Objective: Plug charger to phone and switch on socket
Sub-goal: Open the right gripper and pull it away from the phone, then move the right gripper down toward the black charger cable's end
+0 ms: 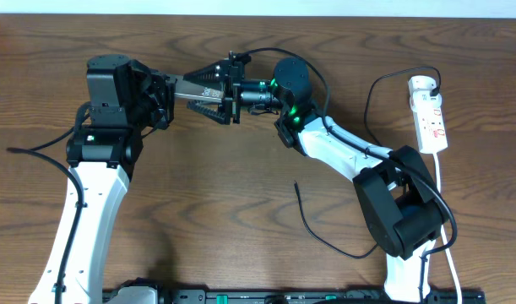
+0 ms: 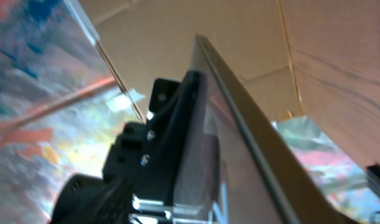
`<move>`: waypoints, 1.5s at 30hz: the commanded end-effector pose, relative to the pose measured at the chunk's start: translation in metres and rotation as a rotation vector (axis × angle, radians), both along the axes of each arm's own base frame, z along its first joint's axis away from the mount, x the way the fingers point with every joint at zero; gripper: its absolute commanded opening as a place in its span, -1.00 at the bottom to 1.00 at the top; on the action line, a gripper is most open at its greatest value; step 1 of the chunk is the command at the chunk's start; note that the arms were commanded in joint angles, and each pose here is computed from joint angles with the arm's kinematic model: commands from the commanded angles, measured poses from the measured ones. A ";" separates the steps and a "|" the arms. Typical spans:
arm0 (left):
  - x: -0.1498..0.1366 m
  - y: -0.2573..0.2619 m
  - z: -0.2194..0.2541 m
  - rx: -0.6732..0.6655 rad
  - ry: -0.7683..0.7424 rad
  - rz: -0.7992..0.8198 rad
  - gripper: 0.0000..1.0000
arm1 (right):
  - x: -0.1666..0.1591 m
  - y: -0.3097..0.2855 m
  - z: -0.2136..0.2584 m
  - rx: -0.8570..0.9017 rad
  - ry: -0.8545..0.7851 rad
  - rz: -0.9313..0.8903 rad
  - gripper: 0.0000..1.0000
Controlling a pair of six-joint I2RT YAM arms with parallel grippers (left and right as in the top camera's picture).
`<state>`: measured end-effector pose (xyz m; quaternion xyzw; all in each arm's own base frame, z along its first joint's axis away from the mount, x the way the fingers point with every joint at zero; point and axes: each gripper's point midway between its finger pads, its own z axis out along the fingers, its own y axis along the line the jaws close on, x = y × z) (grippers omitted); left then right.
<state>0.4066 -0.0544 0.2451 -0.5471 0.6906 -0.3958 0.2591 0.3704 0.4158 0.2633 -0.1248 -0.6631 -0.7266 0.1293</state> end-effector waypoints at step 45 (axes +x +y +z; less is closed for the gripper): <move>-0.016 0.002 0.097 -0.228 -0.493 -0.657 -0.86 | 0.053 -0.138 -0.009 -0.056 -0.687 0.009 0.98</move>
